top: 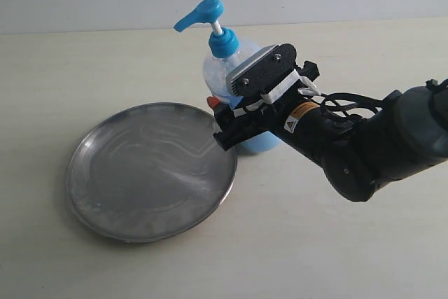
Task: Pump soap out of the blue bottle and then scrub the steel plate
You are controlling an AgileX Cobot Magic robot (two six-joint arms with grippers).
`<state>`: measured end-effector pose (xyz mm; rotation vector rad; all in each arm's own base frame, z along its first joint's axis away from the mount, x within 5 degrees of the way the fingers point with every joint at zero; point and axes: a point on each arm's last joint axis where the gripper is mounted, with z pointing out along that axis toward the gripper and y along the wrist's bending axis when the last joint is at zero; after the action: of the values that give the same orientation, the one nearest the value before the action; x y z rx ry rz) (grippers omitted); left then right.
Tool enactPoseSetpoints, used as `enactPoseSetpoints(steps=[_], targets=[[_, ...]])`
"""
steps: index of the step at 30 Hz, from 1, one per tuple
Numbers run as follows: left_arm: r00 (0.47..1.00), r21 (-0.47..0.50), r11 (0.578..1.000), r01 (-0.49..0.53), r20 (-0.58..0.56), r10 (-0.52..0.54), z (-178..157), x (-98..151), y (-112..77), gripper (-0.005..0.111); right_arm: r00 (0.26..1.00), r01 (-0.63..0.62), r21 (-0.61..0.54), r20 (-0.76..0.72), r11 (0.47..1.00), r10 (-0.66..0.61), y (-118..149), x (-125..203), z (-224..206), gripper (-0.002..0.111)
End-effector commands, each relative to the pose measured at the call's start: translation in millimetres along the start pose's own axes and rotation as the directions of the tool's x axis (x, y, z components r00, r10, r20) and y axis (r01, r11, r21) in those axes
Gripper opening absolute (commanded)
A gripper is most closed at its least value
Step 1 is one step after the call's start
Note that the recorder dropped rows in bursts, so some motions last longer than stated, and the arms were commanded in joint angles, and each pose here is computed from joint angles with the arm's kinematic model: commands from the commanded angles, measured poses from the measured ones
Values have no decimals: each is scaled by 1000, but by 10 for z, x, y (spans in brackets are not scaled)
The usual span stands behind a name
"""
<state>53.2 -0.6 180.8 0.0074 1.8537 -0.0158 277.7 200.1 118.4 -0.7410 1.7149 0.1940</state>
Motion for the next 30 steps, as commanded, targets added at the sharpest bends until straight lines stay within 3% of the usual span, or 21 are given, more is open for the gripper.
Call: enactPoseSetpoints(steps=[1,19,24,30], targets=[[1000,9,1000,-4,14,4,-1,-3,-6,0,998,1,6,60,1000,-2,-16,-108,-5,0],[1000,6,1000,-12,-1,12,-3,7,-3,0,997,3,12,76,1000,-4,-20,-123,-7,0],[997,-6,999,-36,69,36,-128,-436,4,0,998,0,7,63,1000,-1,-17,-110,-6,0],[999,-6,999,-36,37,37,-81,-838,-2,0,999,4,2,51,1000,-4,-12,-100,-5,0]])
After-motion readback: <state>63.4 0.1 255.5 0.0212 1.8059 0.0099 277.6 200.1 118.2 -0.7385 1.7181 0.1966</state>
